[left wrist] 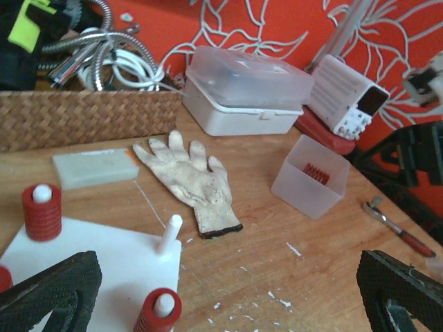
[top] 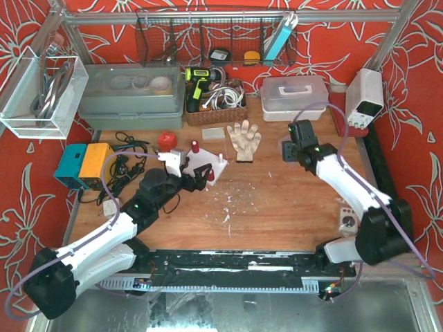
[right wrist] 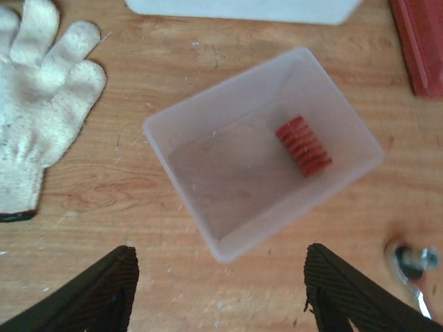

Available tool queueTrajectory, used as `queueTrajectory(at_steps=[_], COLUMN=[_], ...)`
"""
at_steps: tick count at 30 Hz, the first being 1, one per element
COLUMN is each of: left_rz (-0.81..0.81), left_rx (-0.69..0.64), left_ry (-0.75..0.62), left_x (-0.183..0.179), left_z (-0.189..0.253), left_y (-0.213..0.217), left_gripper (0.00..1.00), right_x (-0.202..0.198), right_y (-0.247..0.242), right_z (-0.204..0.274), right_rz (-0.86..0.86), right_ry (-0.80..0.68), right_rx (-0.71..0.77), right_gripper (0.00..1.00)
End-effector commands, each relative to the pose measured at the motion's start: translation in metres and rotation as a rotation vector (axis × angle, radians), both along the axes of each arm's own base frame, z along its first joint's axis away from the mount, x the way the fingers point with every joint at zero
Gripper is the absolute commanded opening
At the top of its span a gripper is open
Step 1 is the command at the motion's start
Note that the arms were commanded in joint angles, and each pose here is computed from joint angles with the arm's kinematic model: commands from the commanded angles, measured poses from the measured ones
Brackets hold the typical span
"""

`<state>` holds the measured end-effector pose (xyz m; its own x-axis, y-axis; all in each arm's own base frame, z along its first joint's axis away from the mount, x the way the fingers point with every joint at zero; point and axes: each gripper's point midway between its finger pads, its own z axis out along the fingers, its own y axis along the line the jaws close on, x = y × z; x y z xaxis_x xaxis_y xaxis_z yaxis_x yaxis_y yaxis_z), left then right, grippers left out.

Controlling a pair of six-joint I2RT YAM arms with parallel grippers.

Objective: Install the large spring

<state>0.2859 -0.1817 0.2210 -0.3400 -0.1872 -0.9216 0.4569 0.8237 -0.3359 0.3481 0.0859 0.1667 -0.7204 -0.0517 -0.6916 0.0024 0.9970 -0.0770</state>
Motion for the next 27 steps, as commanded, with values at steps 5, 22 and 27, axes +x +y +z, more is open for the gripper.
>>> queueTrajectory(at_steps=[5, 22, 27], left_rz=[0.061, 0.067, 0.060], left_rx=[-0.205, -0.168, -0.181], left_ry=[-0.074, 0.052, 0.027], left_x=[-0.002, -0.001, -0.004], left_z=[0.006, -0.032, -0.026], left_y=[0.010, 0.006, 0.007], left_gripper=[1.00, 1.00, 1.00], right_x=[0.046, 0.104, 0.109], right_y=[-0.016, -0.060, -0.070], right_z=[-0.039, -0.074, -0.087], right_rz=[0.071, 0.099, 0.089], right_ry=[0.224, 0.471, 0.513], right_rx=[-0.319, -0.560, -0.578], right_gripper=[0.59, 0.36, 0.35])
